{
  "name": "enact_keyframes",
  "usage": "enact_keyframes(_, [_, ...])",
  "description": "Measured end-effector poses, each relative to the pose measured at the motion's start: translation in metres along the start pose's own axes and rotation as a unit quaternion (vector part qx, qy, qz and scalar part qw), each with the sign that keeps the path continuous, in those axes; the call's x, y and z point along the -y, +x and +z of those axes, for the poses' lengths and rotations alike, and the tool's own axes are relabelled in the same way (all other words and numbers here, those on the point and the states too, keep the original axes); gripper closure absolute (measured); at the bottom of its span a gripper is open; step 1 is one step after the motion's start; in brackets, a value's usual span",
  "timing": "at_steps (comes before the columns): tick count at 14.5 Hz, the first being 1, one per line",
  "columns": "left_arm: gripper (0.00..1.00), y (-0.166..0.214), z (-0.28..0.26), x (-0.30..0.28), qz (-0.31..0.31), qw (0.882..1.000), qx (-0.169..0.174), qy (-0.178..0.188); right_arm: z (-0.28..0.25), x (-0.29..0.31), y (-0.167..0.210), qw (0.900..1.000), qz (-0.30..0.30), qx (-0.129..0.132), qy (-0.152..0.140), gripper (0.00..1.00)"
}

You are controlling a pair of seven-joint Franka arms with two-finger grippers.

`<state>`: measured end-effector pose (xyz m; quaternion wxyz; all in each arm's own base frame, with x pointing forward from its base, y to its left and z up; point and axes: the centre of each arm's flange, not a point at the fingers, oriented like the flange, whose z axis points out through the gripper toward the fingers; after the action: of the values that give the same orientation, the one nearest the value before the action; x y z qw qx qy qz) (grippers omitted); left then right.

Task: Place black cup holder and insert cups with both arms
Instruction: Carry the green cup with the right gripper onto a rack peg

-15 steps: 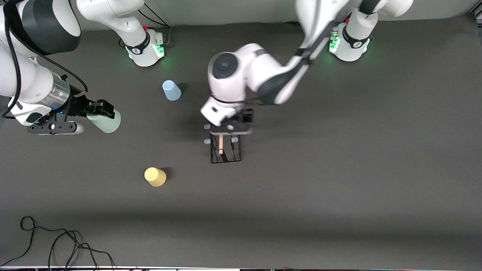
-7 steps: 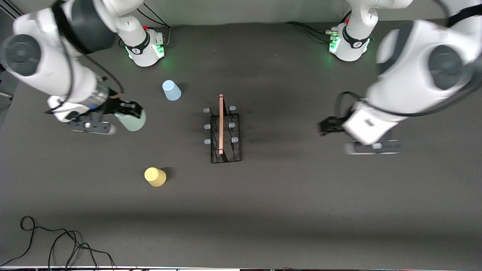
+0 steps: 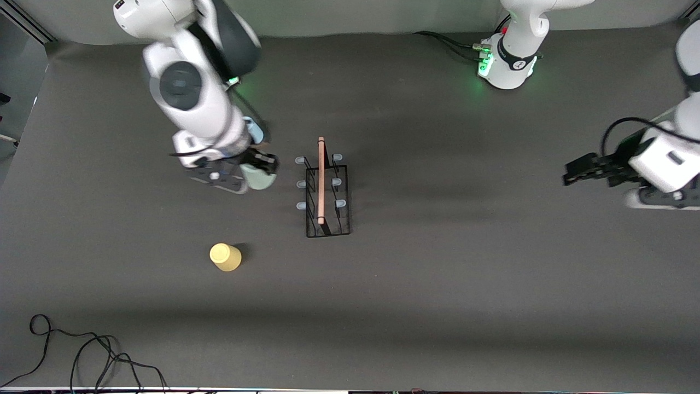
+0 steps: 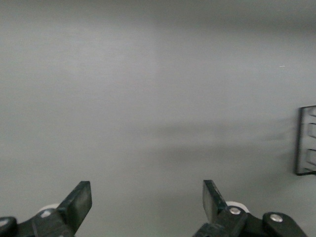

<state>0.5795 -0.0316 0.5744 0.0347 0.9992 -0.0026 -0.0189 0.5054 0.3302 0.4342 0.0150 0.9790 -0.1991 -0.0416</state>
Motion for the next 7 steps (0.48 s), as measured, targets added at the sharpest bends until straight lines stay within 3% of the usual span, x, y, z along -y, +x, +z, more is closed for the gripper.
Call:
enact_keyframes(3, [0.00,-0.013,-0.012,-0.003,0.007,1.000,0.009,0.024,0.046,0.038,-0.028,1.000,0.006,-0.003,-0.008,0.32])
enact_keyframes(7, [0.00,-0.025,-0.019,-0.007,0.031,0.999,0.025,0.029,0.067,0.039,-0.045,1.000,0.002,0.014,-0.024,0.32])
